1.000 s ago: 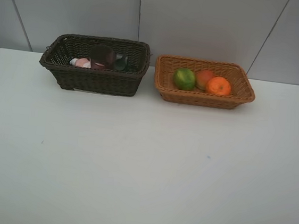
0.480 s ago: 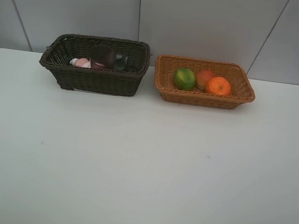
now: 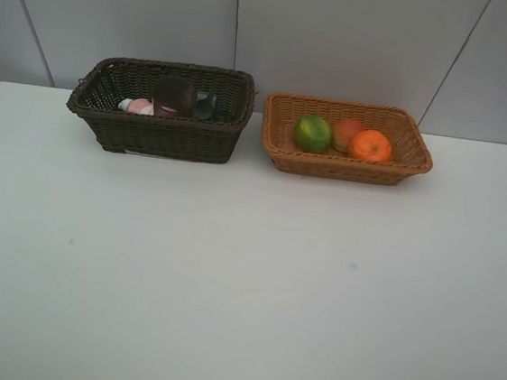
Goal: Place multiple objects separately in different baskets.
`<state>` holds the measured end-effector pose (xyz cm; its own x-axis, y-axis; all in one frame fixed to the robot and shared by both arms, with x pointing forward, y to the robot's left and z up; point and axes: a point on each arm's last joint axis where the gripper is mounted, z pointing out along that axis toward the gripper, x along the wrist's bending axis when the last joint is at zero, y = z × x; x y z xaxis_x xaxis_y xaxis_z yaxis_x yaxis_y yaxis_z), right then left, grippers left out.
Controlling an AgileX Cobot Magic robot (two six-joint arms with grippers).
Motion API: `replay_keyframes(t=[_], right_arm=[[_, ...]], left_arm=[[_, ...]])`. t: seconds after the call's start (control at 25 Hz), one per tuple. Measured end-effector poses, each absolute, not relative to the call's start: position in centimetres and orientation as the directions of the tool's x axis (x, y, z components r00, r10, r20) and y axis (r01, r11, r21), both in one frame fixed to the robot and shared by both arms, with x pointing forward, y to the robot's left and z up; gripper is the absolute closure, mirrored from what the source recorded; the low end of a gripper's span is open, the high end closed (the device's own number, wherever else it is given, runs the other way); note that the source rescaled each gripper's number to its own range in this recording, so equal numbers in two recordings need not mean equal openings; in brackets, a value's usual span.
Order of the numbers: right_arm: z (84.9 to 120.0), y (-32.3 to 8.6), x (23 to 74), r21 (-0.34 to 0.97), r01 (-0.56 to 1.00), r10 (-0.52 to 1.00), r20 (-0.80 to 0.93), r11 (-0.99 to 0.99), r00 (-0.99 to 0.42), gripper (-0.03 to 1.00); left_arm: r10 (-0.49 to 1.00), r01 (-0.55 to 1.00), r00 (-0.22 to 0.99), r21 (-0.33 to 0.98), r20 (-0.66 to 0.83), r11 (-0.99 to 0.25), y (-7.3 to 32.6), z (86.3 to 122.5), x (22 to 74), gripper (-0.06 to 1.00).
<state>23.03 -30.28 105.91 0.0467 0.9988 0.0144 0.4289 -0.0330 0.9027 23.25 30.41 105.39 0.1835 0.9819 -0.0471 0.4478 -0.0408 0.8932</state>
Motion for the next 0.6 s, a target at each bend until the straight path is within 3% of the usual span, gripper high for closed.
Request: replay_keyframes(t=[0.2, 0.6], right_arm=[[105.91, -30.28, 23.03, 0.903, 0.429, 0.999, 0.014, -0.033, 0.047, 0.07], [105.91, -30.28, 23.03, 0.903, 0.429, 0.999, 0.014, -0.033, 0.047, 0.07]], left_arm=[[0.984, 0.448, 0.173, 0.893, -0.047, -0.036, 30.41, 105.39, 23.25, -0.06], [0.998, 0.449, 0.026, 0.893, -0.049, 0.032, 30.29, 105.36, 23.21, -0.06]])
